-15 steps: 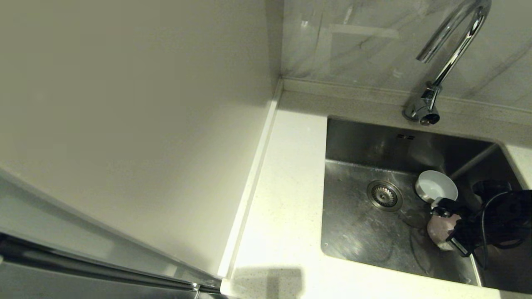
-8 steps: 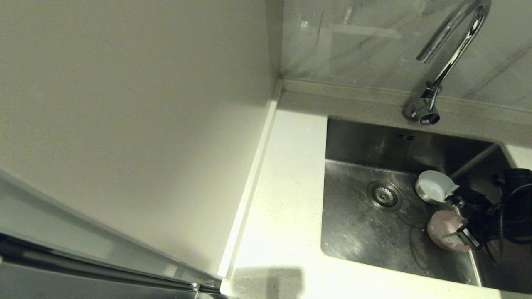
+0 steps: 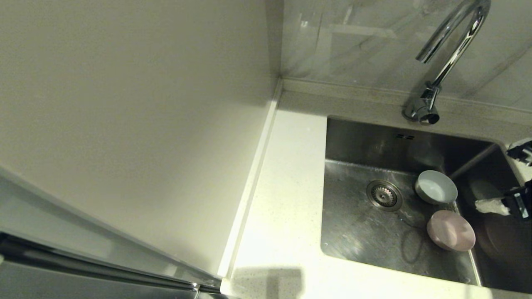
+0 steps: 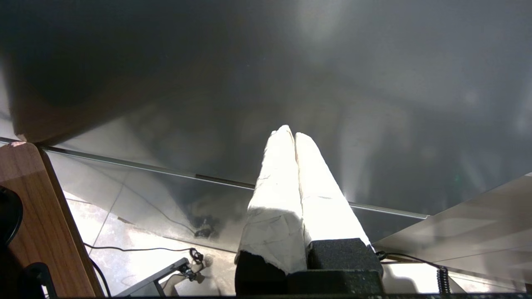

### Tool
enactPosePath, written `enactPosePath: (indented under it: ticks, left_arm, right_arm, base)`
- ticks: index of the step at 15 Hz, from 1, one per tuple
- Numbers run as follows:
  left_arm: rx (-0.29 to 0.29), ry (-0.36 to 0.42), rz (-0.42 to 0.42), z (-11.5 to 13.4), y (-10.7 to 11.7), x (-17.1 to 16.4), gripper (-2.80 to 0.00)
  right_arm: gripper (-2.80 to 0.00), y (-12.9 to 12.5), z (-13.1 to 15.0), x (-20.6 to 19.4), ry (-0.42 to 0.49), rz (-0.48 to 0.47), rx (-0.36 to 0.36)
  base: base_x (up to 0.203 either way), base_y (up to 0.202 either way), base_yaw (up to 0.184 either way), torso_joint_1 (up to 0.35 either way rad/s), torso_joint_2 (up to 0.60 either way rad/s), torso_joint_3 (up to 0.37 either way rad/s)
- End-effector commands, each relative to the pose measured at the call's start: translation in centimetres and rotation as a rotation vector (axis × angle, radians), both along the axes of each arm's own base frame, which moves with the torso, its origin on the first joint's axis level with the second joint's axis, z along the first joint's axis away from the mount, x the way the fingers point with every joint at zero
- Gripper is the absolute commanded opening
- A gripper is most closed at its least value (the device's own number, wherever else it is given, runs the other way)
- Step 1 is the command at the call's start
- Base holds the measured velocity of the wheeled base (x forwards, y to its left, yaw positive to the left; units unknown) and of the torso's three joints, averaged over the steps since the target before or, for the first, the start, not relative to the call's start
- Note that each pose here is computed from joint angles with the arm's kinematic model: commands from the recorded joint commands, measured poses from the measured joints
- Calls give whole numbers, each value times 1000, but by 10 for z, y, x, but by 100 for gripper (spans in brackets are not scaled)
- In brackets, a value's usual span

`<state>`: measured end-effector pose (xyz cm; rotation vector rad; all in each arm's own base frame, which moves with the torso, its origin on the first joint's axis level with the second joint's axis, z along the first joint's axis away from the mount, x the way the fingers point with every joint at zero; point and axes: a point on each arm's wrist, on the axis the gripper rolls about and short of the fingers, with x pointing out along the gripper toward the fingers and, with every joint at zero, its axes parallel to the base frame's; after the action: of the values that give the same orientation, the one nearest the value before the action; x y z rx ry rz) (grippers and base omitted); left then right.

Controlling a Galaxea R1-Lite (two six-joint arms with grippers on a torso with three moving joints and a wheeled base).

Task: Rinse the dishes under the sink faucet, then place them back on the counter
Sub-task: Put a bowl into the sink

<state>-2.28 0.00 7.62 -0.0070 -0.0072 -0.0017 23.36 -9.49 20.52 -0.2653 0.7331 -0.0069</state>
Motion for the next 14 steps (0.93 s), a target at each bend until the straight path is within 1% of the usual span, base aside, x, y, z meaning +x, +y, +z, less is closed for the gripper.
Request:
enactPosePath:
  ticks: [1,2,4,5,7,8,11,12,14]
  left_arm:
    - [-1,3,0,-1,0,0,-280]
    - [-1,3,0,-1,0,0,-280]
    - [-1,3,0,-1,0,0,-280]
    - [-1,3,0,-1,0,0,-280]
    - [-1,3,0,-1,0,0,-280]
    - [-1,3,0,-1,0,0,-280]
    - [-1,3,0,-1,0,0,-280]
    - [-1,3,0,-1,0,0,-280]
    - [-1,3,0,-1,0,0,-280]
  right_arm:
    - [0,9,50,-22,-152,-16,-62]
    - [0,7,59,-20,-170,-57,-97]
    - [0,-3,74,-9,-170,-208,-209]
    - [0,-7,77,-4,-155,-255,-241]
    - [0,-17,76,-11,-76,-325,-303]
    - [0,-25,75,-17,-41,-358,-311]
    - [0,-35,72,-42,167,-427,-277]
    - [0,-39,74,-50,216,-457,-266]
    - [0,-45,70,-56,275,-490,-242]
  base:
    - [0,0,0,0,0,0]
    - [0,0,0,0,0,0]
    - [0,0,0,0,0,0]
    - [0,0,0,0,0,0]
    - [0,0,0,0,0,0]
    - [0,0,0,0,0,0]
    - [0,0,0,0,0,0]
    - [0,0,0,0,0,0]
    - [0,0,0,0,0,0]
